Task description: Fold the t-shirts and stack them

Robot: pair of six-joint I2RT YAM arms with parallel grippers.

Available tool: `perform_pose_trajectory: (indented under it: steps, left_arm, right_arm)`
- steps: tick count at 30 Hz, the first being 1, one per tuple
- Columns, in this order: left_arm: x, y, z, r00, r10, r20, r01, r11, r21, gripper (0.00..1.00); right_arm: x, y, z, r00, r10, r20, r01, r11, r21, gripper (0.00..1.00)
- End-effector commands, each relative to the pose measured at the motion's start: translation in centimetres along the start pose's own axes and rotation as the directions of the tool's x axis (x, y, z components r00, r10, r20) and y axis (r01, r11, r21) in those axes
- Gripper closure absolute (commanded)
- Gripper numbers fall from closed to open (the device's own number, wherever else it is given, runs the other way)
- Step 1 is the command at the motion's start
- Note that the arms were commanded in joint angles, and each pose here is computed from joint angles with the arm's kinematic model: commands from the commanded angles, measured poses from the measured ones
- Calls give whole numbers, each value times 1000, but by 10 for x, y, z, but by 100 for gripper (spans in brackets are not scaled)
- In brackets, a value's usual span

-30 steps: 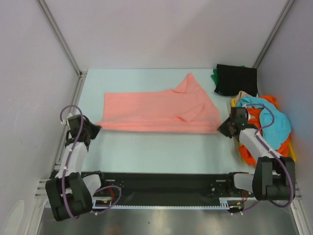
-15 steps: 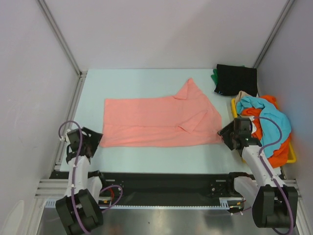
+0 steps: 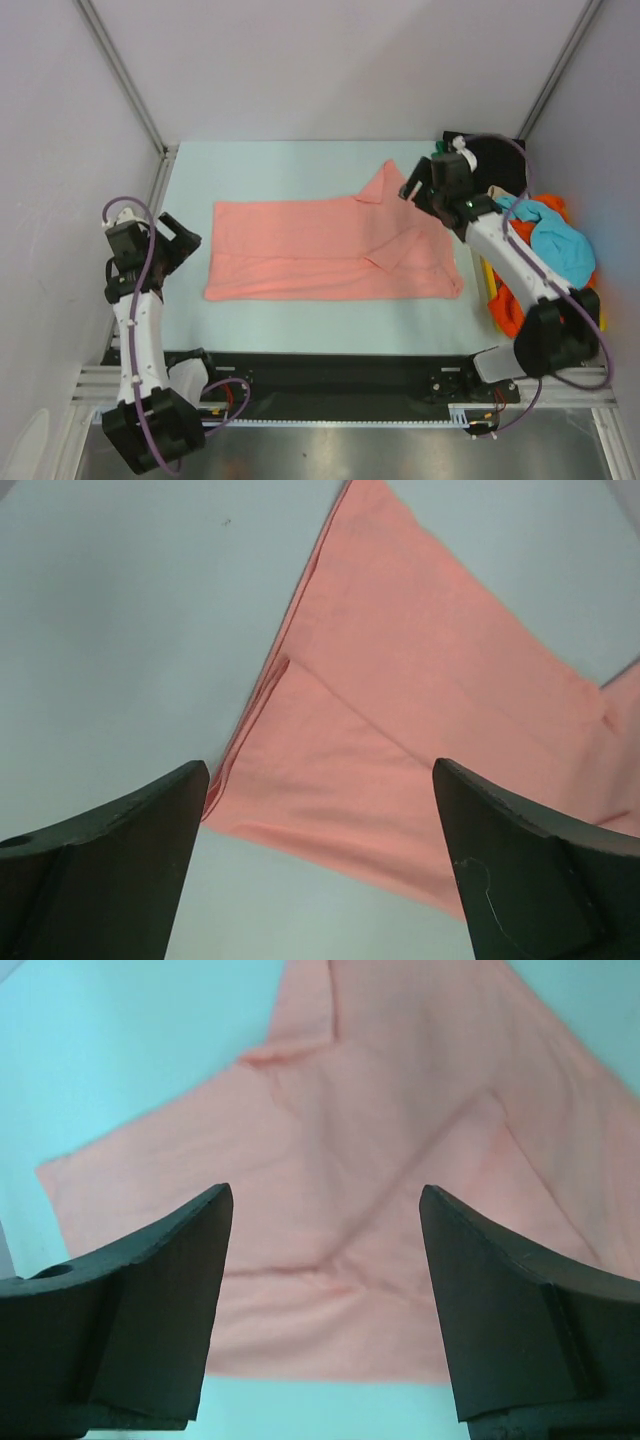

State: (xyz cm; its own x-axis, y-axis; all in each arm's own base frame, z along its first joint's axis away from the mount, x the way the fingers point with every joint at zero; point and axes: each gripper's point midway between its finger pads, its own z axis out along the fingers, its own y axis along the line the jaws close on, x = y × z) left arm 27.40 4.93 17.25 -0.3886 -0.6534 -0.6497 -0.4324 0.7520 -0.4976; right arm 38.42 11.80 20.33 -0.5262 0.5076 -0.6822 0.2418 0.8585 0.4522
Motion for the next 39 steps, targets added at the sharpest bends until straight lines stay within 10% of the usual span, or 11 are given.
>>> perform_pose_trajectory:
  steps: [1, 15, 29, 39]
  left_arm:
    - [19, -5, -2, 973, 197, -119, -197, 980, 4, 0]
    - [23, -21, -6, 974, 221, -52, -216, 972, 92, 0]
    - [19, -19, -8, 978, 207, -32, -203, 975, 93, 1]
    - [19, -19, -8, 978, 206, -32, -202, 974, 101, 2]
  right_arm:
    - [-34, 23, 44, 993, -104, 50, 104, 995, 5, 21]
    - [-71, 60, 268, 976, -216, -2, 213, 967, -141, 22]
    - [-52, 34, 332, 973, -229, 37, 231, 971, -60, 23]
    - [-31, 25, 341, 970, -243, -7, 242, 969, -50, 73]
